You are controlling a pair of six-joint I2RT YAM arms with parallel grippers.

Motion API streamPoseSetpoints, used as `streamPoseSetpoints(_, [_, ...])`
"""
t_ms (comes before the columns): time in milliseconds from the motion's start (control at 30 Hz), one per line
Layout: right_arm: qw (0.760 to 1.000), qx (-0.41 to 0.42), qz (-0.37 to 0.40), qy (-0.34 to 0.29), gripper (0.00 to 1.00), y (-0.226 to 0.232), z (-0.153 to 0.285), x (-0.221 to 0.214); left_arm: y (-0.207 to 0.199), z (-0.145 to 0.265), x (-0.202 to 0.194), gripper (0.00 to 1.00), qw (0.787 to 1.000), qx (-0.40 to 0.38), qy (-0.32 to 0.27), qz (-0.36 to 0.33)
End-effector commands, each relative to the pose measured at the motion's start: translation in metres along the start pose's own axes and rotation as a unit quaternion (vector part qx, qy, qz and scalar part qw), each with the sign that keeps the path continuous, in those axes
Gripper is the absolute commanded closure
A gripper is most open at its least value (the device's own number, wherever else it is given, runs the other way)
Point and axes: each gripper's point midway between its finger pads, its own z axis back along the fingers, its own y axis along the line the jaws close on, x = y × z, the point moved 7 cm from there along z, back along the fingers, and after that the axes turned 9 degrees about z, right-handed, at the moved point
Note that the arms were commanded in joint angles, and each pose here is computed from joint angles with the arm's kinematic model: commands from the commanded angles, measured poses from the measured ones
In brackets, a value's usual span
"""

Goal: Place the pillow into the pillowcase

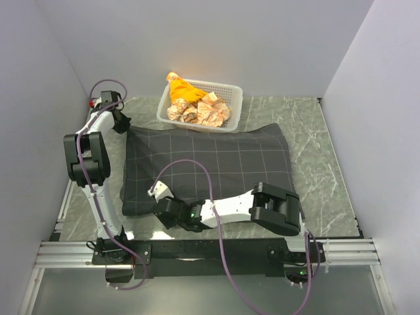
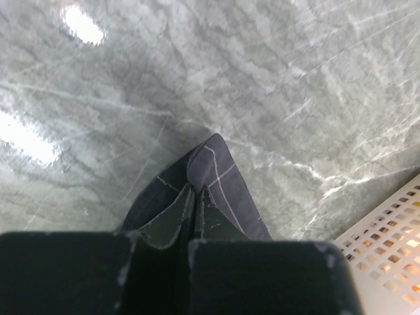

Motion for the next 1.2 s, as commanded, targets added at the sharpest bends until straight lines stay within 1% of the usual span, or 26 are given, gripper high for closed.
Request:
streamPoseSetpoints(0, [0.999,-0.019,-0.017,-0.021,0.45,-0.004,0.008,-0.001,-0.01,0.0,0.027,0.99,0.999,-0.02,-0.033,-0.005])
streamPoseSetpoints(100, [1.0,-0.025,-0.006,-0.014,0.5,-0.001,-0.002,0.0,-0.009,-0.003,0.027,0.99,0.999,-0.021,-0.029,-0.006])
streamPoseSetpoints(200, [1.0,-0.011,-0.006,-0.013,0.66,0.003,-0.004,0.001,-0.009,-0.004,0.029,0.99,0.999,-0.023,-0.029,-0.007])
streamPoseSetpoints(267, [1.0,-0.014,-0.008,-0.01,0.84,0.002,-0.004,-0.002,-0.009,-0.005,0.031,0.99,0.999,-0.024,-0.032,-0.009])
streamPoseSetpoints(300, [1.0,-0.017,-0.013,-0.008,0.96,0.001,0.0,-0.002,-0.008,-0.005,0.033,0.99,0.999,-0.023,-0.032,-0.008])
streamPoseSetpoints(333, [1.0,-0.017,-0.015,-0.008,1.0,-0.001,0.005,-0.003,-0.009,-0.005,0.033,0.99,0.999,-0.025,-0.03,-0.008])
streamPoseSetpoints(367, [1.0,-0.017,-0.01,0.006,1.0,-0.005,0.01,-0.017,-0.011,-0.004,0.036,0.99,0.999,-0.029,-0.031,-0.006])
streamPoseSetpoints(400, [1.0,-0.009,-0.022,-0.014,1.0,-0.006,0.026,-0.009,-0.01,-0.005,0.039,0.99,0.999,-0.029,-0.031,-0.003])
streamPoseSetpoints(433, [1.0,0.0,-0.022,-0.018,1.0,-0.003,0.037,-0.013,-0.01,-0.006,0.041,0.99,0.999,-0.031,-0.032,-0.001])
streamPoseSetpoints(467, [1.0,0.006,-0.017,-0.003,1.0,-0.006,0.044,-0.031,-0.014,-0.004,0.045,0.99,0.999,-0.038,-0.034,-0.001])
streamPoseSetpoints(500, [0.999,0.015,-0.03,-0.018,1.0,-0.006,0.059,-0.026,-0.015,-0.004,0.049,0.99,0.999,-0.041,-0.036,0.003])
streamPoseSetpoints(533, [0.999,0.021,-0.031,-0.019,1.0,-0.004,0.065,-0.031,-0.018,-0.004,0.054,0.99,0.998,-0.043,-0.038,0.003])
streamPoseSetpoints(567, [0.999,0.034,-0.027,-0.013,1.0,0.001,0.072,-0.041,-0.019,-0.003,0.056,0.99,0.998,-0.047,-0.039,0.005])
streamPoseSetpoints(667, [0.997,0.066,-0.023,-0.026,1.0,0.022,0.089,-0.044,-0.022,-0.001,0.066,0.99,0.998,-0.054,-0.044,0.005])
streamPoseSetpoints(733, [0.997,0.069,-0.019,-0.024,1.0,0.028,0.086,-0.042,-0.022,0.0,0.07,0.99,0.997,-0.056,-0.044,0.004])
streamPoseSetpoints(833, [0.996,0.087,-0.009,-0.023,1.0,0.045,0.075,-0.029,-0.021,0.003,0.067,0.99,0.998,-0.059,-0.036,-0.001])
streamPoseSetpoints(867, [0.995,0.097,-0.009,-0.034,1.0,0.051,0.073,-0.016,-0.019,0.003,0.066,0.98,0.998,-0.058,-0.034,-0.002])
streamPoseSetpoints(900, [0.995,0.095,0.004,-0.024,0.94,0.054,0.067,-0.019,-0.017,0.004,0.066,0.97,0.998,-0.054,-0.034,-0.003])
streamPoseSetpoints(933, [0.995,0.093,0.01,-0.025,0.9,0.055,0.064,-0.016,-0.015,0.007,0.065,0.97,0.998,-0.053,-0.035,-0.003])
streamPoseSetpoints(967, [0.995,0.094,0.011,-0.032,0.85,0.056,0.065,-0.007,-0.013,0.008,0.066,0.94,0.998,-0.05,-0.035,-0.002])
streamPoseSetpoints(1000, [0.995,0.093,0.021,-0.036,0.72,0.056,0.065,-0.003,-0.011,0.009,0.068,0.93,0.998,-0.05,-0.037,0.004])
streamPoseSetpoints(1033, [0.994,0.094,0.022,-0.044,0.66,0.056,0.067,0.003,-0.01,0.013,0.069,0.9,0.998,-0.053,-0.036,0.007])
streamPoseSetpoints(1067, [0.993,0.099,0.02,-0.057,0.6,0.057,0.07,0.016,-0.009,0.013,0.069,0.73,0.998,-0.052,-0.034,0.012])
streamPoseSetpoints(1100, [0.992,0.101,0.023,-0.066,0.51,0.056,0.075,0.025,-0.009,0.014,0.069,0.65,0.998,-0.053,-0.032,0.013])
streamPoseSetpoints(1133, [0.992,0.1,0.019,-0.075,0.48,0.055,0.077,0.033,-0.009,0.018,0.069,0.57,0.998,-0.05,-0.028,0.014])
streamPoseSetpoints(1167, [0.992,0.099,0.019,-0.08,0.45,0.052,0.084,0.042,-0.01,0.022,0.068,0.42,0.998,-0.049,-0.028,0.018])
